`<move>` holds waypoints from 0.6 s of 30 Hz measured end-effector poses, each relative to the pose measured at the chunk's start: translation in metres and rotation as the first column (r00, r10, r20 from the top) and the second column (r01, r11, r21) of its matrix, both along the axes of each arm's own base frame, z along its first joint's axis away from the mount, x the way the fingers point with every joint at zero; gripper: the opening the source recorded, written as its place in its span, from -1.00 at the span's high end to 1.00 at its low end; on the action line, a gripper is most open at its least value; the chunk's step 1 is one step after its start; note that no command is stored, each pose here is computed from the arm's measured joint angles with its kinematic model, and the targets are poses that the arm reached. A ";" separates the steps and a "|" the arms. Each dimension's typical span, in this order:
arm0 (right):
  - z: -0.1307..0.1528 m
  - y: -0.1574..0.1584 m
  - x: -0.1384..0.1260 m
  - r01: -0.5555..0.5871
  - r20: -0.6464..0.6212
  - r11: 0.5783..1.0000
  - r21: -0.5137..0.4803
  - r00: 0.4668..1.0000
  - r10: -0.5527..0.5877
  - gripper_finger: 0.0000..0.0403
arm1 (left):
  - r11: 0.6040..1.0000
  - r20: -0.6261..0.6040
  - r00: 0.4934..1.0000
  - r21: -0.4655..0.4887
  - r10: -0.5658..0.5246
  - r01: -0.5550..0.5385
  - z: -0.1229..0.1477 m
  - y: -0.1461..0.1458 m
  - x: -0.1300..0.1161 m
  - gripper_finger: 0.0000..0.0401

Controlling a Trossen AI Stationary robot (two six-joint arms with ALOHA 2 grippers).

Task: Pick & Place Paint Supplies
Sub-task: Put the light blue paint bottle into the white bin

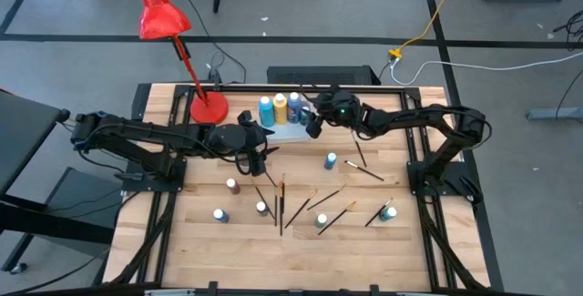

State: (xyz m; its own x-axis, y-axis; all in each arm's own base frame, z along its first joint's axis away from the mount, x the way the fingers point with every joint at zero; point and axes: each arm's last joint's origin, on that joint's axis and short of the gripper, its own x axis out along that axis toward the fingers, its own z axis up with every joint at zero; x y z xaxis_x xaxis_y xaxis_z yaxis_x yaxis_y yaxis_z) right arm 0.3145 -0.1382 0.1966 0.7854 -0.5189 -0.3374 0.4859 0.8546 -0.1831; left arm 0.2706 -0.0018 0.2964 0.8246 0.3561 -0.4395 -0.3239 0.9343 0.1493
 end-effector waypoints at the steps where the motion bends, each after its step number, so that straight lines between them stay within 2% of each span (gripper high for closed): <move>1: -0.001 0.001 0.000 -0.004 -0.010 1.000 -0.002 1.000 0.004 0.11 | 1.000 0.000 1.000 -0.001 0.000 0.000 0.000 0.000 0.000 -0.17; 6: -0.010 -0.002 -0.004 0.009 -0.093 1.000 0.030 0.996 -0.006 0.49 | 1.000 0.001 1.000 -0.003 0.001 -0.001 0.000 0.000 0.000 -0.17; 11: -0.014 -0.012 -0.008 0.048 -0.088 0.997 0.064 0.995 -0.042 0.91 | 1.000 0.001 1.000 -0.003 0.001 -0.001 0.000 0.000 0.000 -0.17; 13: -0.014 -0.015 -0.008 0.039 -0.078 0.996 0.074 0.996 -0.034 0.97 | 1.000 0.001 1.000 -0.003 0.001 -0.001 0.000 0.000 0.000 -0.17; 18: -0.016 -0.015 -0.007 0.003 -0.062 0.994 0.106 0.998 0.003 0.89 | 1.000 0.001 1.000 -0.003 0.002 -0.002 0.000 0.000 0.000 -0.17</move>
